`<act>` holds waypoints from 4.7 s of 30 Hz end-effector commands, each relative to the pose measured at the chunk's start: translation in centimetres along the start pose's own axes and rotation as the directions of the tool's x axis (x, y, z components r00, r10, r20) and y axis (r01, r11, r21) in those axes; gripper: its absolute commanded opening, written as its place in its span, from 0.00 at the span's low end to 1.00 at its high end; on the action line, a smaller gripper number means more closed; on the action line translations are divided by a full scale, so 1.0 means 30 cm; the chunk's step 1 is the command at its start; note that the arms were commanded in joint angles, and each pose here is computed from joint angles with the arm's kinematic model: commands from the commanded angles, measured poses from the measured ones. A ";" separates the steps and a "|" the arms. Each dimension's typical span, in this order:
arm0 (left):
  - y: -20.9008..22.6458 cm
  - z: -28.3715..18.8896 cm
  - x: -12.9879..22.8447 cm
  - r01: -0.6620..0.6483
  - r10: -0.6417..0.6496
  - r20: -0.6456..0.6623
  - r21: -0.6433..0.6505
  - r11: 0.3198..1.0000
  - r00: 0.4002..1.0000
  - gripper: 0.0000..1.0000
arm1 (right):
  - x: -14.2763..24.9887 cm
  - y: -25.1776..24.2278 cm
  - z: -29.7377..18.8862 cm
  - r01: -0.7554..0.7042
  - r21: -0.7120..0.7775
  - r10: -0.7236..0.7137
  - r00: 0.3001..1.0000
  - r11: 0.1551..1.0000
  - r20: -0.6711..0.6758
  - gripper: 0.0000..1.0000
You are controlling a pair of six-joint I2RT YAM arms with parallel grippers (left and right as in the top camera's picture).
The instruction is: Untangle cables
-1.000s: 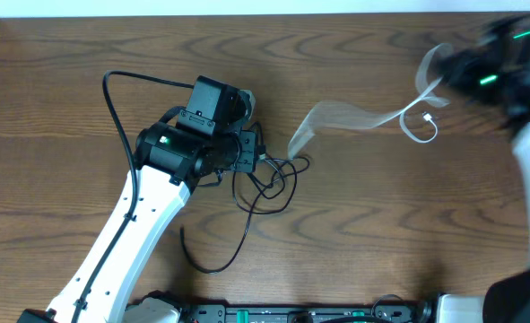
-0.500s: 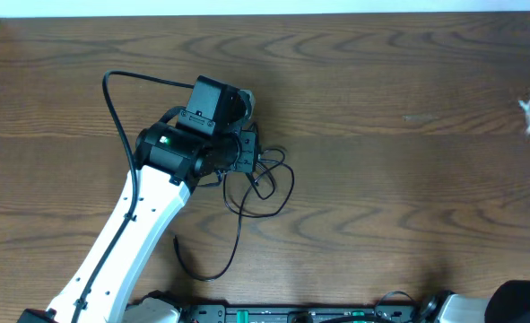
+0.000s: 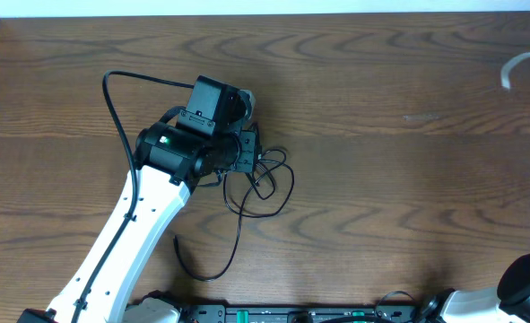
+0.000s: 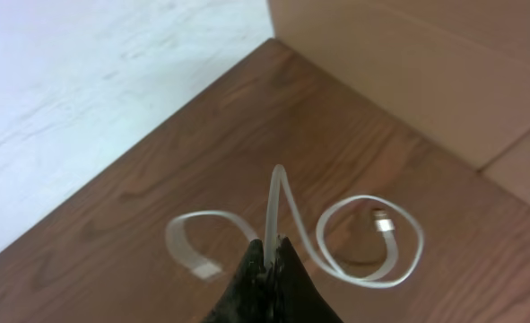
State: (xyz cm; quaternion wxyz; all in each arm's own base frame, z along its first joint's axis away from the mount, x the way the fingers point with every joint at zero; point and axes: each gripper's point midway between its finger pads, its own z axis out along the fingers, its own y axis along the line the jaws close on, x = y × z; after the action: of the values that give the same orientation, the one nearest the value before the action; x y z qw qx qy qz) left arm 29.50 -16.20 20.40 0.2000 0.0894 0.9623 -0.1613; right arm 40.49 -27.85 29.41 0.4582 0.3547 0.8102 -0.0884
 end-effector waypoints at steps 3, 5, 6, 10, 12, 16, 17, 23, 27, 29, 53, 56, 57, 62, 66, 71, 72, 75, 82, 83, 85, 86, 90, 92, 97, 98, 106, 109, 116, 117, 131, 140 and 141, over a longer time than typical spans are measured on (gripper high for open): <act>0.000 -0.005 -0.022 -0.017 0.017 0.023 -0.007 1.000 1.000 0.08 | 0.003 -0.055 0.020 0.000 0.032 0.000 1.000 0.999 -0.012 0.37; -0.015 -0.006 -0.048 -0.024 0.023 0.054 0.014 1.000 0.998 0.08 | 0.028 -0.004 0.018 -0.002 -0.059 -0.001 0.999 0.998 -0.048 0.59; -0.032 -0.007 -0.067 -0.031 0.028 0.076 0.039 0.999 0.997 0.08 | 0.050 0.035 0.013 -0.004 -0.128 -0.006 0.997 0.992 -0.079 0.62; -0.167 -0.042 -0.174 -0.105 0.056 0.208 0.235 0.966 0.977 0.08 | 0.178 0.169 -0.039 -0.046 -0.354 -0.045 0.969 0.934 -0.244 0.63; -0.258 -0.083 -0.229 -0.171 0.068 0.288 0.348 0.922 0.955 0.08 | 0.246 0.217 -0.069 -0.079 -0.398 -0.061 0.943 0.914 -0.326 0.63; -0.421 -0.180 -0.288 -0.302 0.083 0.408 0.510 0.805 0.909 0.08 | 0.359 0.275 -0.113 -0.059 -0.427 -0.142 0.894 0.902 -0.425 0.65; -0.453 -0.198 -0.286 -0.335 0.095 0.424 0.536 0.775 0.901 0.14 | 0.388 0.293 -0.128 -0.044 -0.440 -0.175 0.879 0.897 -0.444 0.65; -0.438 -0.147 -0.206 -0.282 0.120 0.319 0.531 0.799 0.940 0.52 | 0.518 0.381 -0.200 0.033 -0.509 -0.329 0.798 0.860 -0.504 0.73; -0.296 -0.052 -0.136 -0.186 0.122 0.200 0.343 0.921 0.972 0.54 | 0.584 0.435 -0.248 0.051 -0.548 -0.395 0.750 0.835 -0.531 0.77; -0.207 -0.020 -0.107 -0.136 0.105 0.152 0.212 0.968 0.983 0.54 | 0.622 0.461 -0.273 0.054 -0.565 -0.423 0.722 0.824 -0.548 0.77; -0.064 0.004 -0.016 -0.081 0.080 0.035 0.002 0.997 0.996 0.27 | 1.425 0.654 -0.536 0.013 -0.552 -0.527 0.317 0.833 -0.788 0.80; -0.064 0.004 -0.015 -0.080 0.080 0.033 0.002 0.997 0.996 0.27 | 1.500 0.676 -0.542 -0.041 -0.455 -0.419 0.326 0.889 -0.848 0.82; -0.063 0.004 -0.012 -0.080 0.080 0.030 0.001 0.997 0.996 0.27 | 1.527 0.685 -0.541 -0.063 -0.420 -0.378 0.332 0.905 -0.864 0.82; -0.057 0.005 0.006 -0.076 0.077 0.007 -0.005 0.997 0.997 0.27 | 1.591 0.687 -0.484 -0.107 -0.268 -0.202 0.414 0.957 -0.887 0.80; -0.056 0.005 0.007 -0.077 0.077 0.005 -0.006 0.997 0.997 0.27 | 1.609 0.693 -0.443 -0.160 -0.195 -0.100 0.466 0.968 -0.879 0.75; -0.056 0.005 0.007 -0.076 0.076 0.006 -0.006 0.997 0.997 0.27 | 1.614 0.698 -0.399 -0.202 -0.148 -0.020 0.529 0.968 -0.848 0.68; -0.056 0.005 0.007 -0.076 0.076 0.006 -0.006 0.997 0.997 0.27 | 1.611 0.703 -0.390 -0.209 -0.146 -0.009 0.545 0.967 -0.838 0.67; -0.056 0.005 0.007 -0.076 0.076 0.006 -0.006 0.997 0.997 0.27 | 1.602 0.722 -0.379 -0.217 -0.168 -0.013 0.575 0.962 -0.818 0.54; -0.056 0.005 0.007 -0.076 0.076 0.006 -0.005 0.997 0.997 0.27 | 1.604 0.733 -0.384 -0.204 -0.203 -0.047 0.586 0.958 -0.809 0.02; -0.056 0.005 0.007 -0.076 0.076 0.006 -0.005 0.997 0.997 0.27 | 1.604 0.733 -0.384 -0.191 -0.221 -0.068 0.590 0.956 -0.805 0.01; -0.056 0.005 0.007 -0.076 0.076 0.006 -0.006 0.997 0.997 0.27 | 1.604 0.733 -0.384 -0.154 -0.270 -0.127 0.601 0.950 -0.789 0.01; -0.056 0.005 0.007 -0.076 0.076 0.006 -0.006 0.997 0.997 0.27 | 1.601 0.733 -0.381 -0.125 -0.306 -0.170 0.610 0.944 -0.774 0.01; -0.030 0.004 0.010 -0.098 0.098 0.001 -0.049 0.994 0.995 0.27 | 1.551 0.715 -0.331 0.006 -0.426 -0.327 0.652 0.905 -0.684 0.01; 0.045 -0.004 0.010 -0.095 0.096 0.001 -0.176 0.980 0.995 0.27 | 1.491 0.666 -0.288 0.060 -0.405 -0.342 0.655 0.913 -0.674 0.01; 0.224 -0.059 0.016 -0.064 0.069 -0.005 -0.438 0.897 0.998 0.20 | 1.204 0.495 -0.161 0.225 -0.269 -0.348 0.695 0.936 -0.629 0.01; 0.253 -0.068 0.015 -0.045 0.050 -0.001 -0.459 0.887 0.999 0.19 | 1.127 0.450 -0.140 0.258 -0.214 -0.335 0.713 0.942 -0.616 0.01; 0.464 -0.129 0.002 0.261 -0.229 0.127 -0.517 0.815 0.965 0.15 | 0.444 0.086 -0.163 0.208 0.224 -0.091 0.892 0.952 -0.442 0.01; 0.450 -0.110 0.001 0.321 -0.300 0.117 -0.414 0.851 0.947 0.15 | 0.313 0.112 -0.229 0.082 0.108 -0.030 0.908 0.991 -0.417 0.01; 0.313 -0.064 -0.034 0.323 -0.315 0.077 -0.177 0.930 0.946 0.15 | 0.261 0.651 -0.537 -0.070 -0.764 -0.315 0.884 0.642 -0.346 0.01; 0.306 -0.063 -0.034 0.323 -0.316 0.073 -0.165 0.932 0.946 0.15 | 0.257 0.716 -0.599 -0.093 -0.835 -0.339 0.885 0.542 -0.319 0.01; 0.230 -0.054 -0.047 0.317 -0.315 0.042 -0.035 0.948 0.948 0.15 | 0.149 1.124 -1.064 -0.032 -0.998 -0.332 0.943 -0.056 -0.011 0.01; 0.043 -0.062 -0.139 0.229 -0.252 0.052 0.278 0.933 0.966 0.36 | 0.188 1.201 -1.109 -0.040 -0.998 -0.324 0.946 -0.041 -0.025 0.01; 0.033 -0.058 -0.146 0.219 -0.244 0.057 0.287 0.933 0.968 0.37 | 0.191 1.207 -1.120 -0.048 -0.998 -0.325 0.945 -0.048 -0.030 0.01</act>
State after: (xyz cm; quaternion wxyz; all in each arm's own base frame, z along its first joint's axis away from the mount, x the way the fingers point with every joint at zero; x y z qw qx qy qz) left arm 33.28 -12.84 22.61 0.2199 -0.0335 0.9369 -0.2698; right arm 40.67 16.43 48.45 0.4433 -0.1637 0.7169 0.5126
